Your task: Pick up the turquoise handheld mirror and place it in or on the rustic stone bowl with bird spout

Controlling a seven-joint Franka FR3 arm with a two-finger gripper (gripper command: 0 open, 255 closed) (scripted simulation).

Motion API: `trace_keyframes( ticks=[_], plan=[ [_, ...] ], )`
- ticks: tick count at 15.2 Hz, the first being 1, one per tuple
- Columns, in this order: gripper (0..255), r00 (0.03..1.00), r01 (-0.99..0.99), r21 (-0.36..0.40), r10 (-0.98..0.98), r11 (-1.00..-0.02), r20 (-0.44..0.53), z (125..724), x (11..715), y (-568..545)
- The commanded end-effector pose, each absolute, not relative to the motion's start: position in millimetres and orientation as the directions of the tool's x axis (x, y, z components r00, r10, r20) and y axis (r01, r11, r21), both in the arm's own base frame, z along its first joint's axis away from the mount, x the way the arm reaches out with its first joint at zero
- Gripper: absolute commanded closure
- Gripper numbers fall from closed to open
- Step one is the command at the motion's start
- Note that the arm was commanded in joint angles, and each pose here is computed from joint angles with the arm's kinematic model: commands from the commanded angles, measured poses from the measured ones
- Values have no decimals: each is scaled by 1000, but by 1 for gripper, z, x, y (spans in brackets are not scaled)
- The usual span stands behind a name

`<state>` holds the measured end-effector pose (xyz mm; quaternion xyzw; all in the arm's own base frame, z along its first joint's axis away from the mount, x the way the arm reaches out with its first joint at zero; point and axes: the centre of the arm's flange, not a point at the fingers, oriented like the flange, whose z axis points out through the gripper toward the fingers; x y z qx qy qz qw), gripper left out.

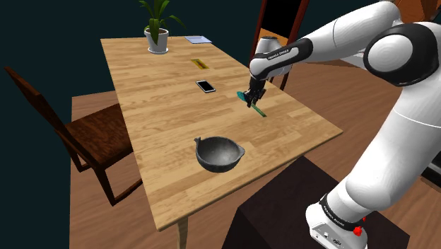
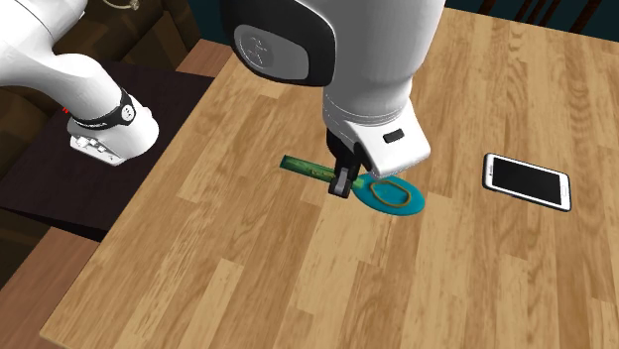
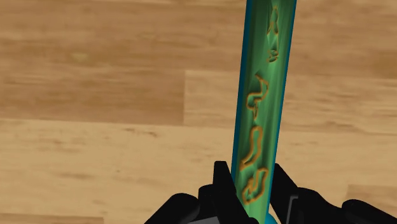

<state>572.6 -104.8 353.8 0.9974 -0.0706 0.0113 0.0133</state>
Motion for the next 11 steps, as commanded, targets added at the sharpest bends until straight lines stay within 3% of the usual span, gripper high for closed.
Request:
trace_keyframes(
  ticks=[1,11],
  plan=[
    [255,990,-141,25,-140,-990,24,364,572,-105],
    [255,990,-141,25,-140,-990,24,417,572,-105]
  ],
)
